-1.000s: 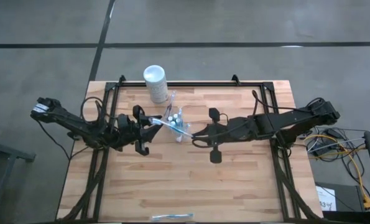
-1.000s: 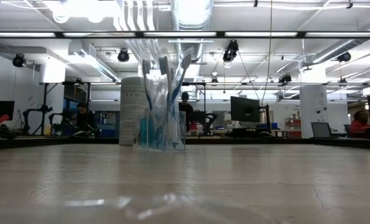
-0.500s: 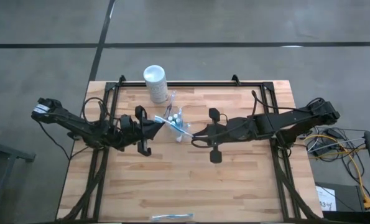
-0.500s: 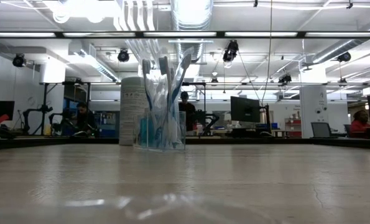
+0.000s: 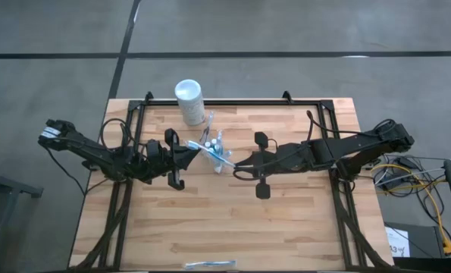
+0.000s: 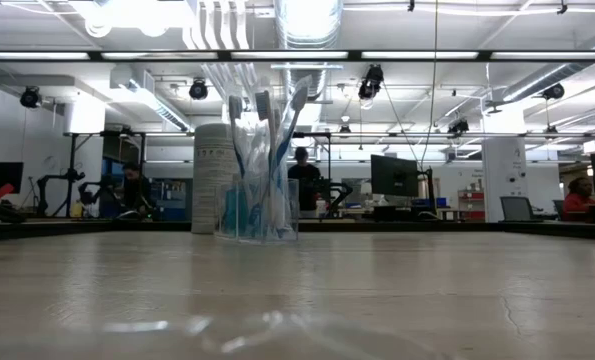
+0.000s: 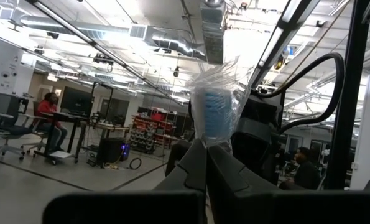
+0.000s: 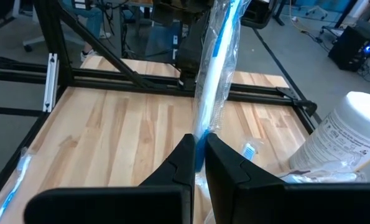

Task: Pick & Place toothbrushing station
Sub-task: Put the blue toothbrush into the right of the transparent organizer

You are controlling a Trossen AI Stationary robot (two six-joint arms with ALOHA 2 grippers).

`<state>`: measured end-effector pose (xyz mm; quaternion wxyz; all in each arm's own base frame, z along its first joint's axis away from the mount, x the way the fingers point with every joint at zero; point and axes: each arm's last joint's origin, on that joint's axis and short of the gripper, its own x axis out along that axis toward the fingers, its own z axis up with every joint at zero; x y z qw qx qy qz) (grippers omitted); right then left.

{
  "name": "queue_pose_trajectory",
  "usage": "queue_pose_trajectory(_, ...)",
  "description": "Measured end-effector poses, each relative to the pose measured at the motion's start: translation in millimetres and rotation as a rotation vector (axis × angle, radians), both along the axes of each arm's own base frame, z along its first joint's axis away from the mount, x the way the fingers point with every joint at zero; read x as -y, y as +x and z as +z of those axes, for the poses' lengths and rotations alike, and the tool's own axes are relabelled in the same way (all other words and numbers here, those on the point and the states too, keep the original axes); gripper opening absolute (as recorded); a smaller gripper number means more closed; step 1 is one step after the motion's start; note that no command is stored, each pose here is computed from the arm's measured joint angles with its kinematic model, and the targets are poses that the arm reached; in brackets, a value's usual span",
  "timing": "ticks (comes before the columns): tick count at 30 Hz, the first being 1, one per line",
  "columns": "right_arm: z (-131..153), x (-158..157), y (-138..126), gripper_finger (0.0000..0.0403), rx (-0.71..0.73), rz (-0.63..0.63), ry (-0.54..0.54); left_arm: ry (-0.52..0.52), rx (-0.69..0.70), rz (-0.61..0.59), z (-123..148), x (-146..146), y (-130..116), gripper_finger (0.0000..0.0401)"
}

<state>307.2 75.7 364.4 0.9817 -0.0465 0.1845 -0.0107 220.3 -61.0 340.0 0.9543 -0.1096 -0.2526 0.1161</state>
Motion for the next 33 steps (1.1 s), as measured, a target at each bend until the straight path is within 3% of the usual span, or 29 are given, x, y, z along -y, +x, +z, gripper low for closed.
queue_pose_trajectory(13,-0.5,-0.2,-0.2,0.0019,-0.004,-0.004,0.009,-0.001,-0.004,-0.001,-1.6,-0.1,0.0,0.0001)
queue_pose_trajectory(27,-2.0,1.6,-0.3,0.0102,-0.018,-0.029,0.070,-0.002,-0.004,0.005,-1.6,-0.5,0.1,0.0001)
queue_pose_trajectory(33,-2.6,1.3,-0.6,0.0086,-0.028,-0.006,0.039,-0.001,-0.004,0.003,-1.6,-0.5,0.1,0.0001)
